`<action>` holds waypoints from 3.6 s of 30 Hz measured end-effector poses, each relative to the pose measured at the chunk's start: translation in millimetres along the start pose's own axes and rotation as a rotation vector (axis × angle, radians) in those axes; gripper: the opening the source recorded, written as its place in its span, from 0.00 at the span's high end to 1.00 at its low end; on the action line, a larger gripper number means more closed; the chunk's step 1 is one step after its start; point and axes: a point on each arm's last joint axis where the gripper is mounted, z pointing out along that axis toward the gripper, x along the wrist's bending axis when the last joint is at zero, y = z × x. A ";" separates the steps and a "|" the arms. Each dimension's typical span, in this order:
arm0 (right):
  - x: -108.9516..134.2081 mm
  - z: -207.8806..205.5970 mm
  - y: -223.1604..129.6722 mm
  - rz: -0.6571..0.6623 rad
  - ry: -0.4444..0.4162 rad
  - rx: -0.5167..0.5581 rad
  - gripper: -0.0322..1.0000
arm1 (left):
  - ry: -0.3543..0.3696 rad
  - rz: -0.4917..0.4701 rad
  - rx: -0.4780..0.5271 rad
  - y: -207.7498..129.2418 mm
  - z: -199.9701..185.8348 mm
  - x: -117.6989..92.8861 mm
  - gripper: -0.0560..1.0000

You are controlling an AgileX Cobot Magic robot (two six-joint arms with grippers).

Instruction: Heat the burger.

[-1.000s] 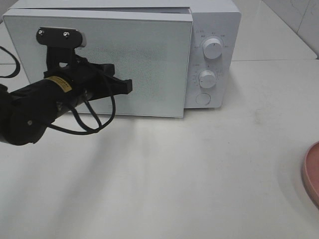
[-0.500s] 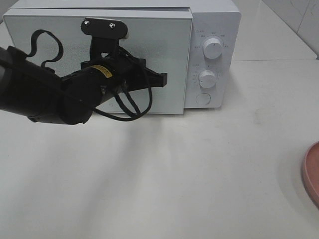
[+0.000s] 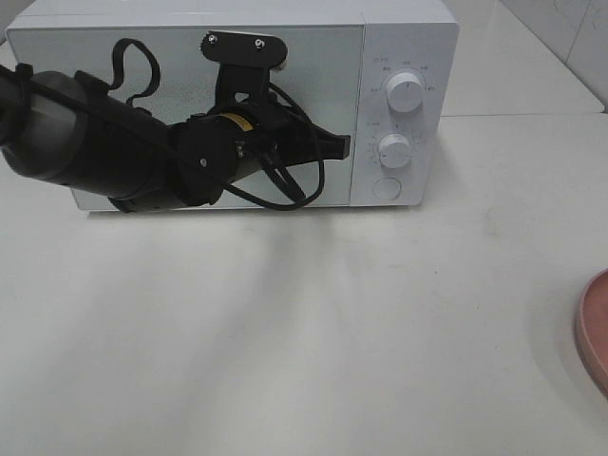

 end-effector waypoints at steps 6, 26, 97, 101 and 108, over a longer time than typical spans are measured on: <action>0.0 0.0 0.0 0.000 0.000 0.000 0.24 | -0.006 0.013 0.011 -0.2 2.1 -1.3 0.95; 0.0 0.0 0.0 0.000 0.000 0.000 0.24 | -0.206 0.009 0.324 26.7 -35.6 -13.5 0.64; 0.0 0.0 0.0 0.000 0.000 0.000 0.24 | 0.322 -0.325 0.593 5.8 -354.9 136.9 0.01; 0.0 0.0 0.0 0.000 0.000 0.000 0.24 | 0.345 -0.319 0.525 2.2 -368.6 130.7 0.01; 0.0 0.0 0.0 0.000 0.000 0.000 0.24 | 0.351 -0.293 0.414 -6.7 -394.7 115.9 0.01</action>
